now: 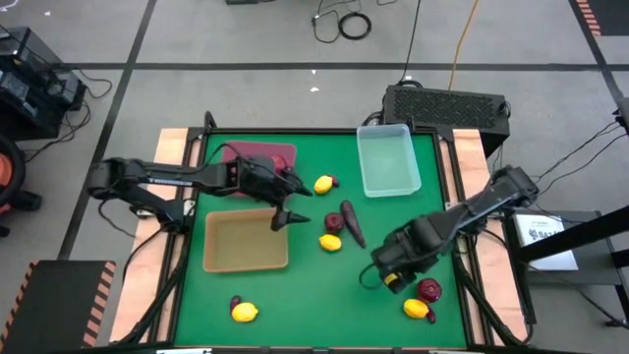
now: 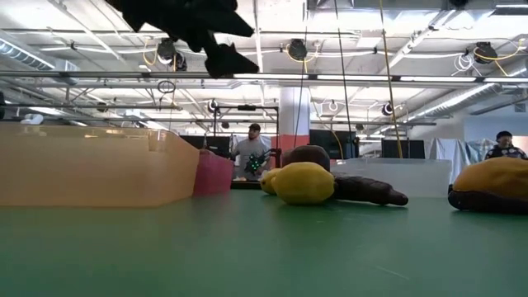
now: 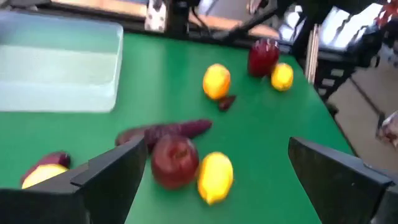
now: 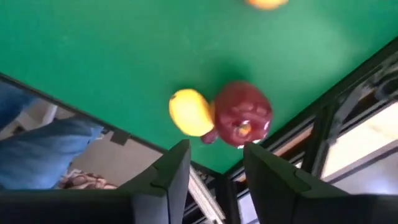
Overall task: Sort produce into baskets
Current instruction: Put the apple into the pink bin
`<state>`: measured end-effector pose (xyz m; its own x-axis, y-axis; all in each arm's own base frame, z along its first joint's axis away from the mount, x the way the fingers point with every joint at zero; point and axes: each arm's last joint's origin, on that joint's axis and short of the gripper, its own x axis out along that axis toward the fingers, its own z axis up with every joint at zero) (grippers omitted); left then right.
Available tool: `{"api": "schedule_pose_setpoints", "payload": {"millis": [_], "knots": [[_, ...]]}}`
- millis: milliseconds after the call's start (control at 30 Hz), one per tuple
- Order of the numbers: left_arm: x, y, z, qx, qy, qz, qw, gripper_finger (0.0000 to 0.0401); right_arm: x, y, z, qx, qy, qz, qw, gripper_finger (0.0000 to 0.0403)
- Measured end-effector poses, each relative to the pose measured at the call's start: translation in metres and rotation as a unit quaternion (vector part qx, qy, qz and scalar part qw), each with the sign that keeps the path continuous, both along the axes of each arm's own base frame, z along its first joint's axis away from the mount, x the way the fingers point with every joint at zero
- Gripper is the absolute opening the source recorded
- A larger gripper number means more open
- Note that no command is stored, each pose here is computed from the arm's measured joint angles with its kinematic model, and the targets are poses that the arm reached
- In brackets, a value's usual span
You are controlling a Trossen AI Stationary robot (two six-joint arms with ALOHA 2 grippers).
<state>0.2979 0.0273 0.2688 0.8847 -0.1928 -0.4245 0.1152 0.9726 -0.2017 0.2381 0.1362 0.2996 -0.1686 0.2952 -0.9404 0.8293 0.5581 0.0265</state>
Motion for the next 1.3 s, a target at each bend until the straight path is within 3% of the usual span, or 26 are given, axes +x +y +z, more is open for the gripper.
{"api": "schedule_pose_setpoints", "payload": {"millis": [333,533,733,933,1300], "knots": [[0.008,0.008,0.003,-0.041,-0.037,0.037,0.998,0.0395,-0.023,0.025,-0.019,-0.013,0.015,-0.003,1.0,0.0244],[0.011,0.01,0.014,-0.083,-0.083,0.07,0.991,0.0395,-0.036,0.035,-0.044,-0.034,0.039,-0.01,0.999,0.0259],[0.012,0.011,0.016,-0.122,-0.088,0.087,0.985,0.0395,-0.04,0.041,-0.064,-0.035,0.019,-0.003,0.999,0.0237],[0.012,0.011,0.016,-0.151,-0.084,0.106,0.979,0.0395,-0.046,0.04,-0.075,-0.049,0.032,-0.002,0.998,0.0191],[0.012,0.008,0.016,-0.165,-0.081,0.109,0.977,0.0395,-0.048,0.039,-0.079,-0.051,0.037,0.0,0.998,0.0102]]}}
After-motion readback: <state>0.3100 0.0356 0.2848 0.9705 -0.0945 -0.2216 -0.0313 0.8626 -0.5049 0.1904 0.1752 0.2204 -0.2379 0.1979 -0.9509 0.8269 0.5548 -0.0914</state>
